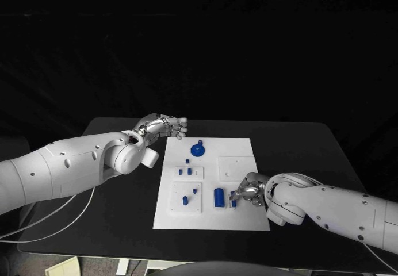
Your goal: Assemble the parts on the task board
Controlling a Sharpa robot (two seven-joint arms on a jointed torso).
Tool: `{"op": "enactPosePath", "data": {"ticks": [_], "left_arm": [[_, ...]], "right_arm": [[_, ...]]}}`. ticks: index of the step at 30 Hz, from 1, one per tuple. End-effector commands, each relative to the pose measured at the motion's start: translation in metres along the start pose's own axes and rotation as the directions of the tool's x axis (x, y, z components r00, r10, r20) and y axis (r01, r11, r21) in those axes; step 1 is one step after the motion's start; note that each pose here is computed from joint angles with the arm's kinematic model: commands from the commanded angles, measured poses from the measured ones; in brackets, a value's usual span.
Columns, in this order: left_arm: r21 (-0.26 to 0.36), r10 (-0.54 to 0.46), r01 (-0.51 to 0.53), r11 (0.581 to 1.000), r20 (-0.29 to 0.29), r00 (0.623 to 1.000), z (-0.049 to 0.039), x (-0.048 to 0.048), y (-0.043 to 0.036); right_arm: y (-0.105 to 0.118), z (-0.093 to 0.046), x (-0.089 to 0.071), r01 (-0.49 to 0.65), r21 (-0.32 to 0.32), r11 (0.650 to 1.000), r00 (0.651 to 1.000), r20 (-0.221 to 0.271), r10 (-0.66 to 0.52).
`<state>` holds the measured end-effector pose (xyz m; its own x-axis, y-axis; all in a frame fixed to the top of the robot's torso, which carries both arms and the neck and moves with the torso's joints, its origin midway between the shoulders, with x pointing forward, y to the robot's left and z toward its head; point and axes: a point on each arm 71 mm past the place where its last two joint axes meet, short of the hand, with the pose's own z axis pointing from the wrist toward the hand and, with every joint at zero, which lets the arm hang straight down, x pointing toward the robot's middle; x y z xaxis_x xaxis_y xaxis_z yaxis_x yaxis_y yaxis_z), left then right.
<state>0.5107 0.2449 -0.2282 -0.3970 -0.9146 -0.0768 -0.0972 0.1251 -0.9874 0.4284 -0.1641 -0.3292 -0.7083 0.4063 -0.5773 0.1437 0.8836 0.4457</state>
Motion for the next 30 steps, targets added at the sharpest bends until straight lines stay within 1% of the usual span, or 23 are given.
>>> {"op": "enactPosePath", "data": {"ticks": [1,15,25,30], "left_arm": [[0.008,-0.010,0.010,1.000,-0.016,1.000,0.0004,0.0025,-0.0016],[0.007,-0.010,0.010,1.000,-0.016,1.000,0.0002,0.0022,-0.0015],[0.007,-0.010,0.010,1.000,-0.017,1.000,0.0005,0.0025,-0.0015],[0.007,-0.010,0.010,1.000,-0.017,1.000,0.0006,0.0027,-0.0015]], "right_arm": [[-0.0009,0.0012,0.0014,0.021,0.001,1.000,1.000,-0.015,-0.021],[-0.0022,0.0033,0.0018,0.026,0.008,1.000,0.999,-0.020,-0.025],[0.0000,0.0034,0.0055,0.033,0.001,0.999,0.999,-0.033,-0.033],[0.0002,0.0034,0.0058,0.030,0.000,1.000,0.999,-0.029,-0.030]]}}
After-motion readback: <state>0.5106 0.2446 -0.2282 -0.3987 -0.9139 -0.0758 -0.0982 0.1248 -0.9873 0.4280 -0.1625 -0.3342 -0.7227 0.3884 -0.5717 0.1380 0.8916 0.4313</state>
